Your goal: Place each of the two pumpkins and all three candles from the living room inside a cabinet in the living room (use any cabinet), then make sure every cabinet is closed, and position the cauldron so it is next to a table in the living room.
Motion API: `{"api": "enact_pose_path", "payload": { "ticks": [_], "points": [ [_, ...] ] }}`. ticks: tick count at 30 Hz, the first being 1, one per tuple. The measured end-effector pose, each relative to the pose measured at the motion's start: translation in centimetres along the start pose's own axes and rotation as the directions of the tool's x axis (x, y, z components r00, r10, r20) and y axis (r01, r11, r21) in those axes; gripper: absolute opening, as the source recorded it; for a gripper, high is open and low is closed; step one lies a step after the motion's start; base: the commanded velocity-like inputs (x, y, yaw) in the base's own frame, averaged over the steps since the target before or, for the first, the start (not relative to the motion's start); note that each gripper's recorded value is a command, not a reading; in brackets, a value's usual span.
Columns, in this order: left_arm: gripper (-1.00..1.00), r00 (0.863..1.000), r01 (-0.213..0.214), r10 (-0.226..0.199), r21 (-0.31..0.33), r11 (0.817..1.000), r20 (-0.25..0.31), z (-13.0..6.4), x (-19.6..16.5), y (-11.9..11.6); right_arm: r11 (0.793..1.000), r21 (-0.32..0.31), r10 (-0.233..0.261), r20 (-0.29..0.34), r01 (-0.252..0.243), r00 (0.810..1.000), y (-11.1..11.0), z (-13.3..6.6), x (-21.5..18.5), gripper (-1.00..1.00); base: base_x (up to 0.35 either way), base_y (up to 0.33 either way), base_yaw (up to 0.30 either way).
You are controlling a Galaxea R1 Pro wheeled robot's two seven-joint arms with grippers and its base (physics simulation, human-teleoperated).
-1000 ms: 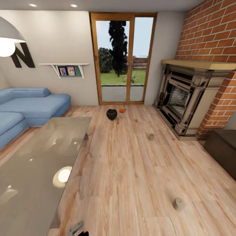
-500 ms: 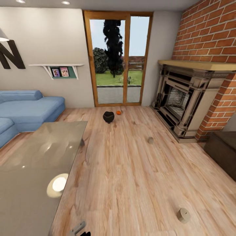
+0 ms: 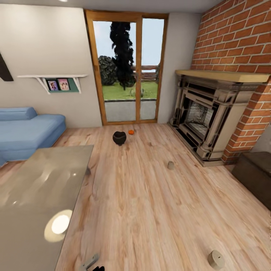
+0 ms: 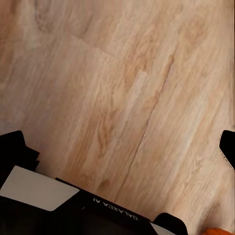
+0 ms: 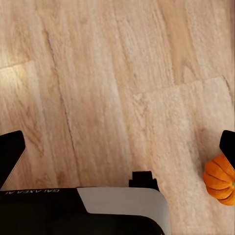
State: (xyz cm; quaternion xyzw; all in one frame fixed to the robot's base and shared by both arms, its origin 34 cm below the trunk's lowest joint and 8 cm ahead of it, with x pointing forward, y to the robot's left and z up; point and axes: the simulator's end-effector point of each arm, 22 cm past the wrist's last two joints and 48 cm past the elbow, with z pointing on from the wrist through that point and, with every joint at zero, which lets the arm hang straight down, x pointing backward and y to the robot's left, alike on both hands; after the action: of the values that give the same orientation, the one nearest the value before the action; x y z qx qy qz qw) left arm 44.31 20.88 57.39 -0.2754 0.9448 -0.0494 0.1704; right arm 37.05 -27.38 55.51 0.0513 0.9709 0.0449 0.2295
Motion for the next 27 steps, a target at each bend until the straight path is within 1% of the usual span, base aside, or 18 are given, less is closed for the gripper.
{"api": "enact_pose_path", "payload": {
  "ticks": [11,27],
  "points": [
    [1.0,1.0,-0.004,0.004,0.005,1.0,0.006,-0.14,-0.23,-0.23,1.0,-0.001,0.0,0.008,0.0,1.0,0.04,-0.05,-0.29,1.0,0.341,0.02,-0.229],
    [1.0,1.0,-0.005,0.004,0.012,1.0,0.016,-0.35,-0.65,-0.51,1.0,-0.002,-0.001,0.019,0.001,1.0,0.11,-0.11,-0.81,1.0,0.33,0.077,-0.254]
  ]
}}
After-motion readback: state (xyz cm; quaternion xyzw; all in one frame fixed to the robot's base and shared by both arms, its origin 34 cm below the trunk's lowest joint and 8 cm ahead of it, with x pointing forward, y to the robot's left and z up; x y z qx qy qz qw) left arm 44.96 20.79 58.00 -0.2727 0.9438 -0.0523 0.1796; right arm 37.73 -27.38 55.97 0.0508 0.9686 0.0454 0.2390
